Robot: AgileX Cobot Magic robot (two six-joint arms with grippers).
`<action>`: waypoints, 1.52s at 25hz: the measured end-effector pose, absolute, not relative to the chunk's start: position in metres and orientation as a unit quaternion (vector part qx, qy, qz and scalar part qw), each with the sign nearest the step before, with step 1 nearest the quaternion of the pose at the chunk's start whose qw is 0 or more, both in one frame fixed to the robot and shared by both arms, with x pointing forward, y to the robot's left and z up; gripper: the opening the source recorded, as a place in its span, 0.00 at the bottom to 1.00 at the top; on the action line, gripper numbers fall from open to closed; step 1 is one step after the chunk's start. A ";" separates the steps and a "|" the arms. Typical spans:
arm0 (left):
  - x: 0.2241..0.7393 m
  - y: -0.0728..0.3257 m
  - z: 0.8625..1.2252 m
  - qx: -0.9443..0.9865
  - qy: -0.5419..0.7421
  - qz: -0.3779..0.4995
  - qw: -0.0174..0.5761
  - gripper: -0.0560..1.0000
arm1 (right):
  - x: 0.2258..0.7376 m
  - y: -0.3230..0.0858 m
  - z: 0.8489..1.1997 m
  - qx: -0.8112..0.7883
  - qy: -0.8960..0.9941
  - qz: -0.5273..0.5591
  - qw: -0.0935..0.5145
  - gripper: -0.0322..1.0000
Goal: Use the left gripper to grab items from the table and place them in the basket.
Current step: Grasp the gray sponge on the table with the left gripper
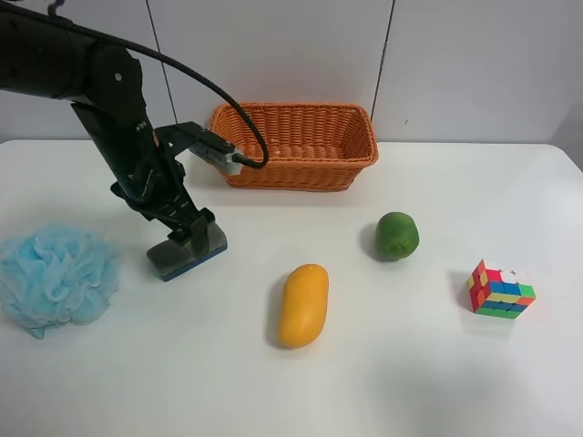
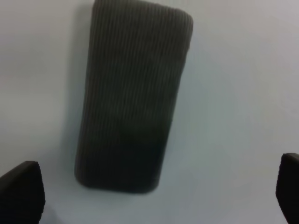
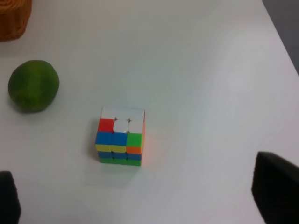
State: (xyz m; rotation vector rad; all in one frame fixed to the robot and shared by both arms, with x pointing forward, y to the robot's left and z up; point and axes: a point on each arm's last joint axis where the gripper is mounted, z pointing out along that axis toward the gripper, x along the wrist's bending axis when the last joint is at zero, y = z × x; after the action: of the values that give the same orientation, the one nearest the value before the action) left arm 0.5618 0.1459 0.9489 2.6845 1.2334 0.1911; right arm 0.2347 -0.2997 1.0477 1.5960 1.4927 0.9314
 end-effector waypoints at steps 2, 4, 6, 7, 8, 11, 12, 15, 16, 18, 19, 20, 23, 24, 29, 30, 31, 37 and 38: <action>0.565 0.144 0.939 0.904 0.415 0.062 0.088 0.99 | 0.235 -0.300 1.048 0.623 0.583 0.364 0.374 0.99; 0.567 0.143 0.931 0.904 0.414 0.060 0.085 0.99 | 0.235 -0.300 1.048 0.623 0.583 0.364 0.374 0.99; 0.568 0.143 0.923 0.906 0.412 0.056 0.080 0.99 | 0.235 -0.300 1.048 0.623 0.583 0.364 0.374 0.99; 0.569 0.142 0.919 0.906 0.412 0.056 0.080 0.99 | 0.235 -0.300 1.048 0.623 0.583 0.364 0.374 0.99; 0.570 0.142 0.916 0.906 0.411 0.056 0.080 0.99 | 0.235 -0.300 1.048 0.623 0.583 0.364 0.374 0.99; 0.573 0.141 0.907 0.907 0.410 0.059 0.081 0.99 | 0.235 -0.300 1.048 0.623 0.583 0.364 0.374 0.99; 0.573 0.141 0.904 0.907 0.410 0.057 0.079 0.99 | 0.235 -0.300 1.048 0.623 0.583 0.364 0.374 0.99; 0.575 0.140 0.897 0.908 0.407 0.057 0.076 0.99 | 0.235 -0.300 1.048 0.623 0.583 0.364 0.374 0.99; 0.575 0.140 0.895 0.909 0.407 0.058 0.076 0.99 | 0.235 -0.300 1.048 0.623 0.583 0.364 0.374 0.99; 0.575 0.140 0.893 0.909 0.406 0.057 0.073 0.99 | 0.235 -0.300 1.048 0.623 0.583 0.364 0.374 0.99; 0.576 0.140 0.891 0.909 0.406 0.057 0.073 0.99 | 0.235 -0.300 1.048 0.623 0.583 0.364 0.374 0.99; 0.576 0.140 0.890 0.909 0.405 0.058 0.074 0.99 | 0.235 -0.300 1.048 0.623 0.583 0.364 0.374 0.99; 0.577 0.140 0.888 0.909 0.405 0.059 0.074 0.99 | 0.235 -0.300 1.048 0.623 0.583 0.364 0.374 0.99; 0.577 0.140 0.887 0.910 0.405 0.058 0.073 0.99 | 0.235 -0.300 1.048 0.623 0.583 0.364 0.374 0.99; 0.577 0.140 0.886 0.910 0.405 0.058 0.073 0.95 | 0.235 -0.300 1.048 0.623 0.583 0.364 0.374 0.99; 0.577 0.140 0.886 0.910 0.405 0.058 0.073 0.91 | 0.235 -0.300 1.048 0.623 0.583 0.364 0.374 0.99; 0.577 0.140 0.886 0.910 0.405 0.059 0.074 0.86 | 0.235 -0.300 1.048 0.623 0.583 0.364 0.374 0.99; 0.577 0.139 0.887 0.910 0.405 0.059 0.075 0.57 | 0.235 -0.300 1.048 0.623 0.583 0.364 0.374 0.99; 0.578 0.139 0.887 0.909 0.405 0.060 0.075 0.57 | 0.235 -0.300 1.048 0.623 0.583 0.364 0.374 0.99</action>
State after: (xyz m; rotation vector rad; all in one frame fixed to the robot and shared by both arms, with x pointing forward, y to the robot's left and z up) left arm 0.5775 0.1395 0.8867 2.7286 1.2137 0.1789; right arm 0.2347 -0.2997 1.0477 1.5960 1.4927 0.9314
